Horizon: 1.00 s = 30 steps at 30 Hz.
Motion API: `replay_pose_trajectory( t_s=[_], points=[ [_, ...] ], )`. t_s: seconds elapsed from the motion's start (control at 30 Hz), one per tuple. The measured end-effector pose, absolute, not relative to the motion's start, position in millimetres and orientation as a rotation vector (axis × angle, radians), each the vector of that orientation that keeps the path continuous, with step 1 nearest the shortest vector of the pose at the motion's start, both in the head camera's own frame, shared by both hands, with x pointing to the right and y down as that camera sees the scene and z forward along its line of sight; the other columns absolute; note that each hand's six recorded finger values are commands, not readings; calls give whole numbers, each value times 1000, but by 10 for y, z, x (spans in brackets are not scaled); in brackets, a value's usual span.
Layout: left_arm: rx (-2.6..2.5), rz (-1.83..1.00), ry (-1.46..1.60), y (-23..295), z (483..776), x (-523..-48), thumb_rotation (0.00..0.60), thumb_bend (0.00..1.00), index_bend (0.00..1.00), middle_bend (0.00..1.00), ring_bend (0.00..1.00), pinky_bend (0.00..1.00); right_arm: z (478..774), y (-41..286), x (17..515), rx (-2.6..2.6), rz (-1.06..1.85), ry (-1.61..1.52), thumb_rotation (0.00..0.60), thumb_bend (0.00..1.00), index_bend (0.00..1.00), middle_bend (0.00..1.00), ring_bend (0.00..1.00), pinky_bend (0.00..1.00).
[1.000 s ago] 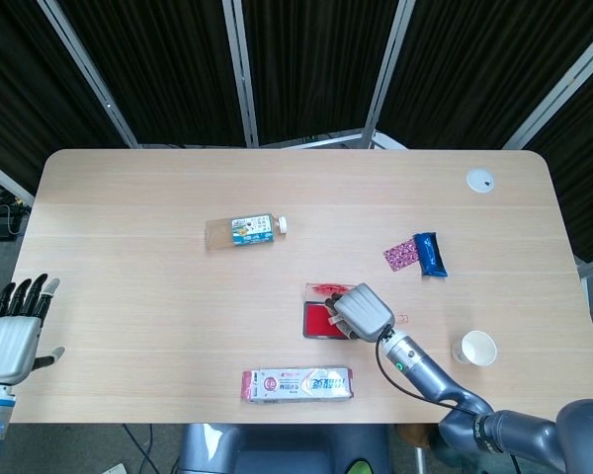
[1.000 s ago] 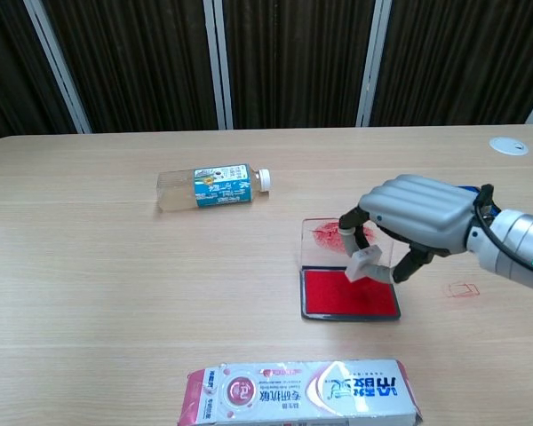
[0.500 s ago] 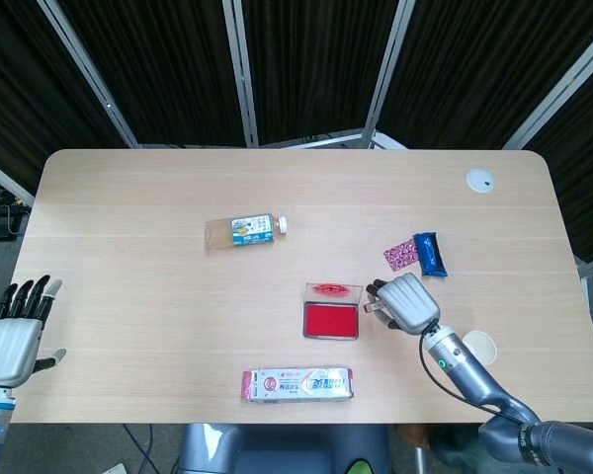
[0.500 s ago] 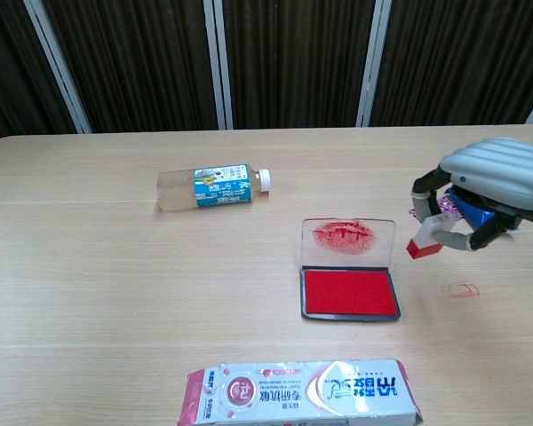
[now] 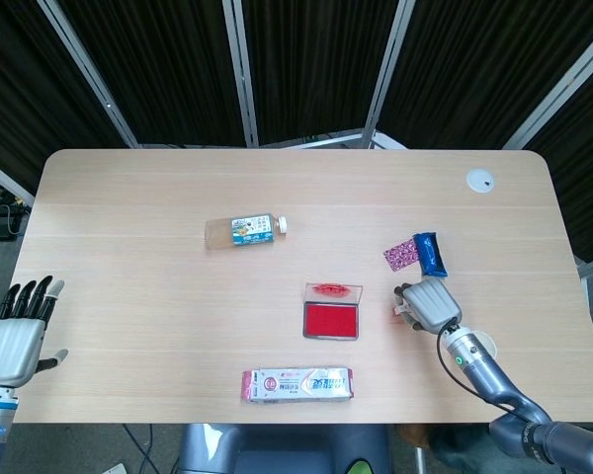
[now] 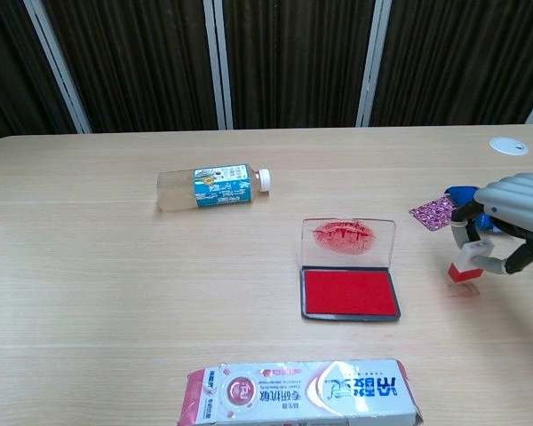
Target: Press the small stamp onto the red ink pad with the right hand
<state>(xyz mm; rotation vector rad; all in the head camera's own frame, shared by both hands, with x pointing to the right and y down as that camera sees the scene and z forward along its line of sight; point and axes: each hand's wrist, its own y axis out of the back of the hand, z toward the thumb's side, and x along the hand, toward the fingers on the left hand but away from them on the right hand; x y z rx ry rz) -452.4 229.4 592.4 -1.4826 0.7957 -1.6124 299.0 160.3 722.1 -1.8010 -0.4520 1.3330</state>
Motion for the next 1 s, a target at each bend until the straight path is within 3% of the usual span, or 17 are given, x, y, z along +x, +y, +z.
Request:
replay_pose_trajectory(
  t_s=[0.23,1.0],
  points=[
    [-1483,-1614,799,2292,5924,-4530,600,0,0,0,0,0,7281,1619,3049,-1802,1353,-451,600,464,468,511,845,1000],
    [-1483,-1609,792,2302,5923,-4515,600,0,0,0,0,0,7301,1695,3123,-1810,1359,-429,600,276,394,419,845,1000]
  ],
)
